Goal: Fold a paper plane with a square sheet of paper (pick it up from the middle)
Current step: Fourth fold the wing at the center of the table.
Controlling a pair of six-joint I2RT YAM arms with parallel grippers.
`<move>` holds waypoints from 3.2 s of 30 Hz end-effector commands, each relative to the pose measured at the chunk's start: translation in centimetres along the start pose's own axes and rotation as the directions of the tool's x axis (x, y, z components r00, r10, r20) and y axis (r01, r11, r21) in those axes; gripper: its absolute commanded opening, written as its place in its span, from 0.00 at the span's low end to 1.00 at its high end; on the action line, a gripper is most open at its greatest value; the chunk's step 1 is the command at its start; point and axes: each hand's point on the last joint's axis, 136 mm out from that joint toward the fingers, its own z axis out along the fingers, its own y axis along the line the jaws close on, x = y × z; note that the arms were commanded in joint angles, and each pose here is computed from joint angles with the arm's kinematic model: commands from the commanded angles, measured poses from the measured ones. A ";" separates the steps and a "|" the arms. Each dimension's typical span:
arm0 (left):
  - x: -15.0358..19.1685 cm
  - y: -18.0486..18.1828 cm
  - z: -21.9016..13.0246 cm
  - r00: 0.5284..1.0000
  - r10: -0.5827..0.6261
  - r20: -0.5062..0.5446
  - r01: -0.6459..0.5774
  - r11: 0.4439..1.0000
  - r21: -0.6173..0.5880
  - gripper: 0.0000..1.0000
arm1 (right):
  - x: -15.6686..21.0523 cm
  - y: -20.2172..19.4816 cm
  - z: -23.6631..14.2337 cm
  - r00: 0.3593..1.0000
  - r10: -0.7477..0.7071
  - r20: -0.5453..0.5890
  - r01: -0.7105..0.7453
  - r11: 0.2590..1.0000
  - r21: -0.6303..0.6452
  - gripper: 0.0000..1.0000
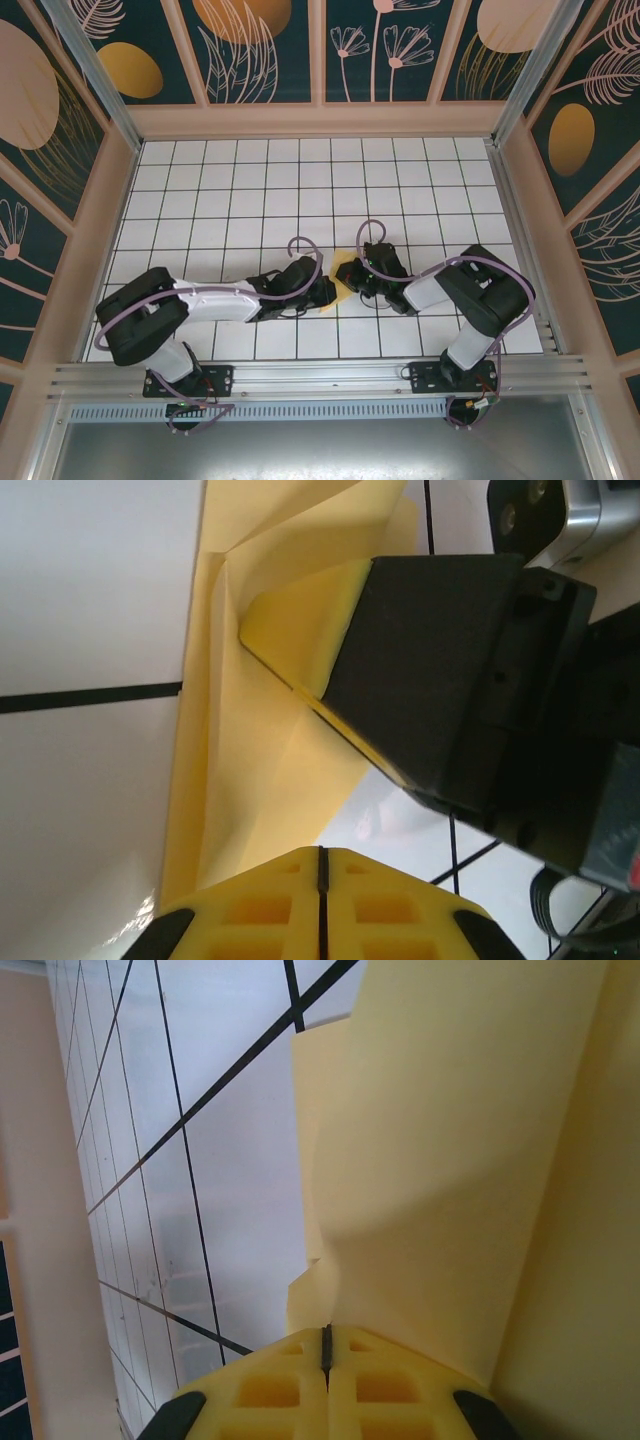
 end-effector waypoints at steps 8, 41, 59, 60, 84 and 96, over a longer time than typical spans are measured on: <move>0.7 4.6 1.9 0.997 -0.074 0.004 0.074 0.978 -0.193 0.06 | 0.9 -3.5 -0.9 0.998 0.007 -0.069 0.002 0.992 0.125 0.06; 4.2 9.4 2.1 0.991 -0.076 -0.107 0.039 0.949 -0.313 0.00 | 0.3 -2.4 -0.8 0.979 -0.124 -0.164 0.139 0.987 0.079 0.04; 5.7 12.7 1.3 0.988 -0.084 -0.133 0.025 0.917 -0.397 0.00 | -9.0 -6.6 -2.7 1.000 -0.025 -0.013 0.026 0.992 0.125 0.07; 5.7 12.7 1.3 0.988 -0.084 -0.132 0.026 0.918 -0.396 0.00 | -9.3 -6.6 -2.8 1.000 -0.022 -0.009 0.023 0.992 0.123 0.07; 5.5 12.0 1.5 0.988 -0.074 -0.136 0.016 0.923 -0.384 0.00 | -4.4 1.3 -2.6 0.971 -0.206 -0.123 0.201 0.978 -0.053 0.05; 5.9 13.0 1.0 0.987 -0.081 -0.138 0.018 0.914 -0.406 0.00 | -7.9 -3.0 0.5 0.979 -0.182 -0.090 0.192 0.974 0.119 0.04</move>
